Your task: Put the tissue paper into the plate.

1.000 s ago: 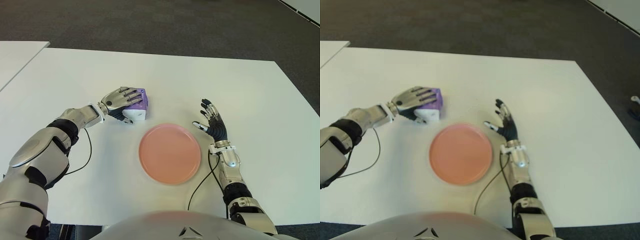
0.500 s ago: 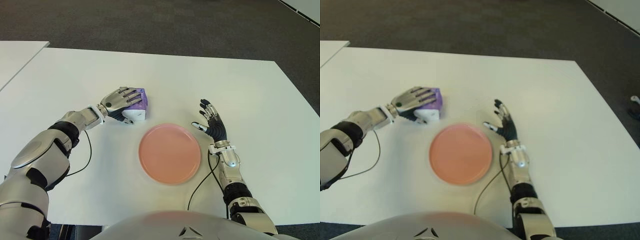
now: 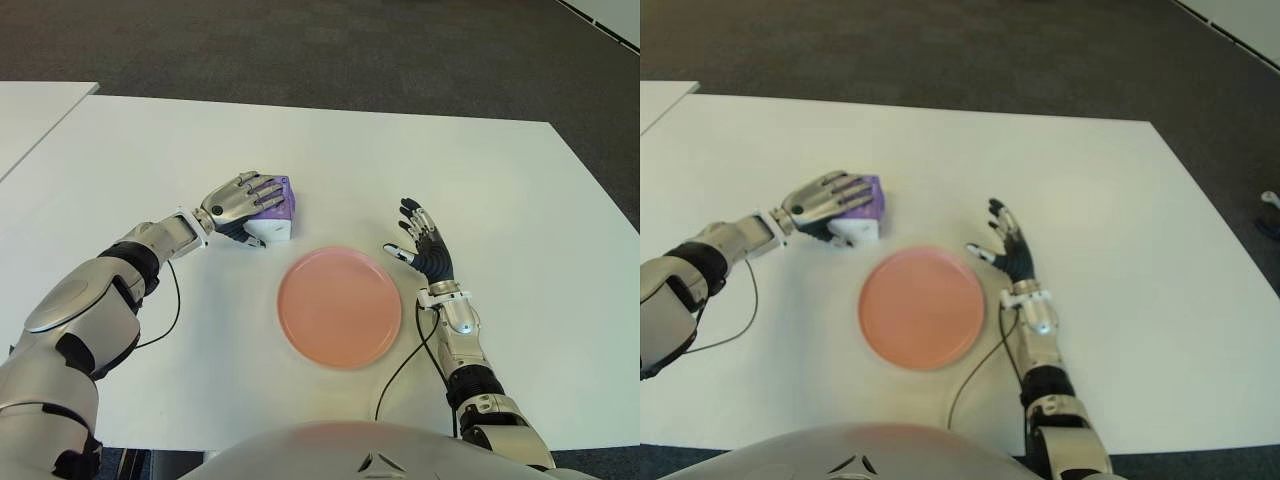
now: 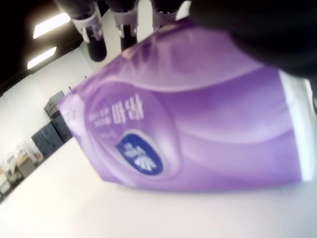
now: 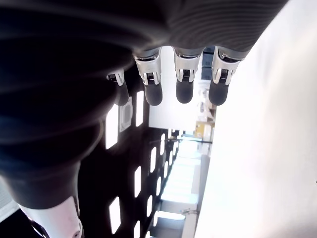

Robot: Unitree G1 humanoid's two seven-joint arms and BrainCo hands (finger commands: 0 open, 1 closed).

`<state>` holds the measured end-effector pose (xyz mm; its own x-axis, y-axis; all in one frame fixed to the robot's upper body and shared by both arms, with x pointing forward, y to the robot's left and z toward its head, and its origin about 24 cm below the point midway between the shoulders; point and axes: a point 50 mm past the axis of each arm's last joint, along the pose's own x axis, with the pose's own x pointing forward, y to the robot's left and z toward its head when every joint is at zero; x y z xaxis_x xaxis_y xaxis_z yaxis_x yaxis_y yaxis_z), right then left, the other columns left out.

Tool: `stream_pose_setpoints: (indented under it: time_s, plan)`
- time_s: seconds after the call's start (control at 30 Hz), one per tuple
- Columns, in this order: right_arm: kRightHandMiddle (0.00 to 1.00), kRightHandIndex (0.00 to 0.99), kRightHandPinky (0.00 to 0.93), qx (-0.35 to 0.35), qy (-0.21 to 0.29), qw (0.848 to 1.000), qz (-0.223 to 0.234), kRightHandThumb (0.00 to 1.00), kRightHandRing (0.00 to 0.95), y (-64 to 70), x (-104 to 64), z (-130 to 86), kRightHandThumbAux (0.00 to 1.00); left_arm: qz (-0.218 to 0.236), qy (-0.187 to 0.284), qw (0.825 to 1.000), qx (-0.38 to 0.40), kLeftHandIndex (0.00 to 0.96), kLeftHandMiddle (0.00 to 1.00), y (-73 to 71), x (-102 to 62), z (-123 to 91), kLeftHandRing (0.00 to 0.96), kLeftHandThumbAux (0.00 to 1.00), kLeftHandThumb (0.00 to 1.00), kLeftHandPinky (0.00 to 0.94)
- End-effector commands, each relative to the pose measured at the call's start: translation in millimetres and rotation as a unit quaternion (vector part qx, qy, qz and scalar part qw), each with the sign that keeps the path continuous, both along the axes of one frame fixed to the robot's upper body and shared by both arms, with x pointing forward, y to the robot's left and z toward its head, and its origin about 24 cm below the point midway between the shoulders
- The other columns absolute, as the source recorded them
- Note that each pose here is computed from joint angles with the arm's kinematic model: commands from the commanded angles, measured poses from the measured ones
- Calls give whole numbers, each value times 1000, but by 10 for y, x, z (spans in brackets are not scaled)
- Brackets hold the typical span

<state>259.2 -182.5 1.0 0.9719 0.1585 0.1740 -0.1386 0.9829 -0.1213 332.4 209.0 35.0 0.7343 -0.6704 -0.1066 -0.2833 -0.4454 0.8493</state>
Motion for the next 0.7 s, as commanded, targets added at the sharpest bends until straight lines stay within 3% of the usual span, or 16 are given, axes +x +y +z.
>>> stream_pose_setpoints:
  time_s: [0.03,0.07,0.1,0.2,0.5,0.7]
  plan:
    - [0,0,0,-6,100,995,-15,0,0,-77,-346,-422,774,-54,-12,998,30,185,366,19,-191,-239,367,621,174,375]
    - [0,0,0,-5,100,995,-14,0,0,-77,-344,-422,772,-64,-26,997,21,273,463,13,-194,-225,462,653,360,486]
    - [0,0,0,-5,100,995,-14,0,0,-78,-342,-422,771,-70,-35,997,17,329,526,11,-197,-218,524,673,480,557]
    - [0,0,0,-5,99,995,-15,0,0,-80,-336,-416,768,-90,-68,994,-7,398,619,3,-218,-197,614,697,627,659]
    - [0,0,0,-4,97,995,-16,0,0,-97,-326,-406,780,-132,-164,975,-70,439,759,23,-305,-146,755,705,707,792]
    - [0,0,0,-8,95,995,-11,0,0,-99,-326,-398,783,-151,-187,967,-82,442,812,-19,-332,-157,809,705,711,830]
